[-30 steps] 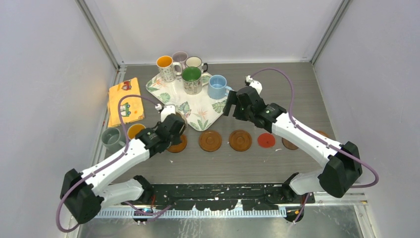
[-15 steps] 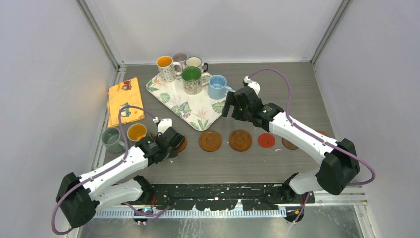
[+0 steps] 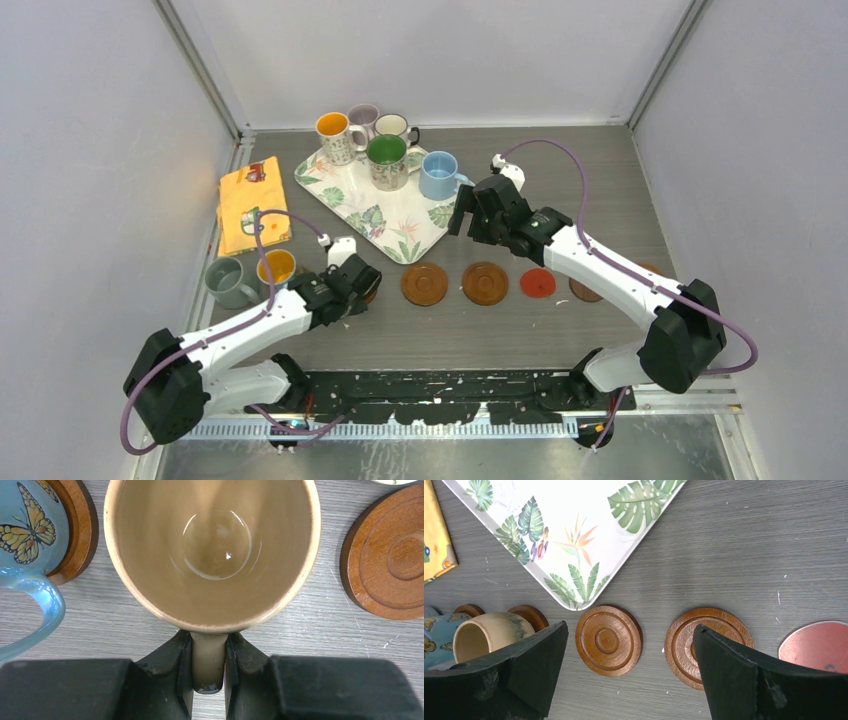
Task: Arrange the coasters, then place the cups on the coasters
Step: Place the cup on the coaster.
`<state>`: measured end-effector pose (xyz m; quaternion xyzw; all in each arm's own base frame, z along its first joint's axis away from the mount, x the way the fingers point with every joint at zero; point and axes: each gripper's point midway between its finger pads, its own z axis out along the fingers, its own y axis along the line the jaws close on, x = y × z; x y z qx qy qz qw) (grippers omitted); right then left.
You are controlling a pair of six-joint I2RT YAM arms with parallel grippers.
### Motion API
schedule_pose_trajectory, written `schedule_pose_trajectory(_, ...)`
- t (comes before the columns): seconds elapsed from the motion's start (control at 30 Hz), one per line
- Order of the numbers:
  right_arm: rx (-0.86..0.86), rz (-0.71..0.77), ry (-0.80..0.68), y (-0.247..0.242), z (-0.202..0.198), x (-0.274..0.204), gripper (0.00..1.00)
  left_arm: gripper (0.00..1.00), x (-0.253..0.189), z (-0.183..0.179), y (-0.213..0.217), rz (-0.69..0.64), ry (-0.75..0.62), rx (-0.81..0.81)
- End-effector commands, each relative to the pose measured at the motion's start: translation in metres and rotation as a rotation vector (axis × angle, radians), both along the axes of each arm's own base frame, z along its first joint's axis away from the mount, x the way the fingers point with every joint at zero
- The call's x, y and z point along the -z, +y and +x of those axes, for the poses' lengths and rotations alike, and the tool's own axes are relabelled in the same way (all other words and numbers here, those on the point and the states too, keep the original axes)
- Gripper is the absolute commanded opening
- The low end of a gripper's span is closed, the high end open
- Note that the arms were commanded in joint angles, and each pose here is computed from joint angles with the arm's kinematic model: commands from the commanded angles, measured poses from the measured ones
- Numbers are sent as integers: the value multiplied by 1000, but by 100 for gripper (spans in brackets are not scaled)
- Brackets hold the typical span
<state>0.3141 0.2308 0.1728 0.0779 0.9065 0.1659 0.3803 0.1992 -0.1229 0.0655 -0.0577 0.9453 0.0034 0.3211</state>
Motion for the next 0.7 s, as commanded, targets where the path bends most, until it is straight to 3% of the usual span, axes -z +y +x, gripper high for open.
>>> schedule_pose_trajectory(0.0, 2, 30, -33, 5, 5, -13, 100, 0, -17, 19, -7, -53, -111, -49)
schedule_pose_trajectory(0.13, 2, 32, -29, 5, 4, -12, 100, 1, -13, 16, -4, -61, -110, -54)
schedule_pose_trajectory(0.37, 0, 36, -27, 6, 4, -11, 100, 11, -12, 12, -2, -59, -100, -59)
schedule_pose_trajectory(0.67, 0, 44, -28, 7, 4, -12, 100, 11, -24, 10, 1, -56, -99, -57)
